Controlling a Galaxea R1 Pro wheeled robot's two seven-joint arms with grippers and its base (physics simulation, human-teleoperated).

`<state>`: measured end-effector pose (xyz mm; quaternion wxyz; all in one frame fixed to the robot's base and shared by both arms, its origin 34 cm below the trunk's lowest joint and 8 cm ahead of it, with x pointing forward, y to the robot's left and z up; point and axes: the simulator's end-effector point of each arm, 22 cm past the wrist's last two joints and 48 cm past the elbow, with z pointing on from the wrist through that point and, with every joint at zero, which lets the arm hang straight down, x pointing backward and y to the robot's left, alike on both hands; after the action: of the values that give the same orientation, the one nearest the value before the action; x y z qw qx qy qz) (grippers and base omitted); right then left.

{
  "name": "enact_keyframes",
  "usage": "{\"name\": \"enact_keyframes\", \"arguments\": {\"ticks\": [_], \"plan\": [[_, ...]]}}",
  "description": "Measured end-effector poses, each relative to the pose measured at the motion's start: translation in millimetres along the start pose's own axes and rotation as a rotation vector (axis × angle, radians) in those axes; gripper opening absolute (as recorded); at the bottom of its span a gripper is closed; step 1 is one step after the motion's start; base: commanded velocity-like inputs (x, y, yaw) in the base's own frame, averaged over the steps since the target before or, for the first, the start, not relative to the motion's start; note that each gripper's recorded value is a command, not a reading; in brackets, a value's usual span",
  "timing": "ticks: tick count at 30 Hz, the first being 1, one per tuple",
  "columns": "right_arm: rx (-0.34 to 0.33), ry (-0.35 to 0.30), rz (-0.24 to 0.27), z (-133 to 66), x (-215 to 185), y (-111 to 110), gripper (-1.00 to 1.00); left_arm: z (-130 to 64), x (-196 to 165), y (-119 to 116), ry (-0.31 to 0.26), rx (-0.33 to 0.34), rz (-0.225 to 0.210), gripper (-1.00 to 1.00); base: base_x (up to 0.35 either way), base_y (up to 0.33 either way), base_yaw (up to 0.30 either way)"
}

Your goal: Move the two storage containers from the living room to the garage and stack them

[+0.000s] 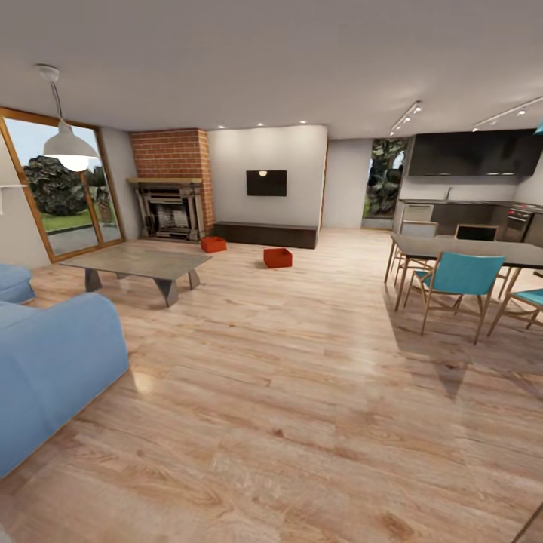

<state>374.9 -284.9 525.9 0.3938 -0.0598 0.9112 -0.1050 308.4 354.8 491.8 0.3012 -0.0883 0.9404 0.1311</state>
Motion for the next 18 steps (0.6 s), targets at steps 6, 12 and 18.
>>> {"name": "enact_keyframes", "arguments": {"ticks": [6, 12, 18], "plan": [[0.001, 0.001, 0.0, -0.2, 0.4, -0.2, 1.0, 0.0, 0.0, 0.0, 0.0, 0.0, 0.0, 1.0, 0.325, -0.094, 0.0], [0.001, 0.0, 0.001, 0.0, 0.2, -0.4, 1.0, -0.2, 0.1, -1.0, 0.0, 0.001, 0.0, 1.0, 0.325, -0.094, 0.0], [0.001, 0.001, 0.001, -0.1, 0.3, -0.4, 1.0, -0.2, 0.2, -1.1, 0.0, 0.001, 0.0, 1.0, 0.325, -0.094, 0.0]]}}
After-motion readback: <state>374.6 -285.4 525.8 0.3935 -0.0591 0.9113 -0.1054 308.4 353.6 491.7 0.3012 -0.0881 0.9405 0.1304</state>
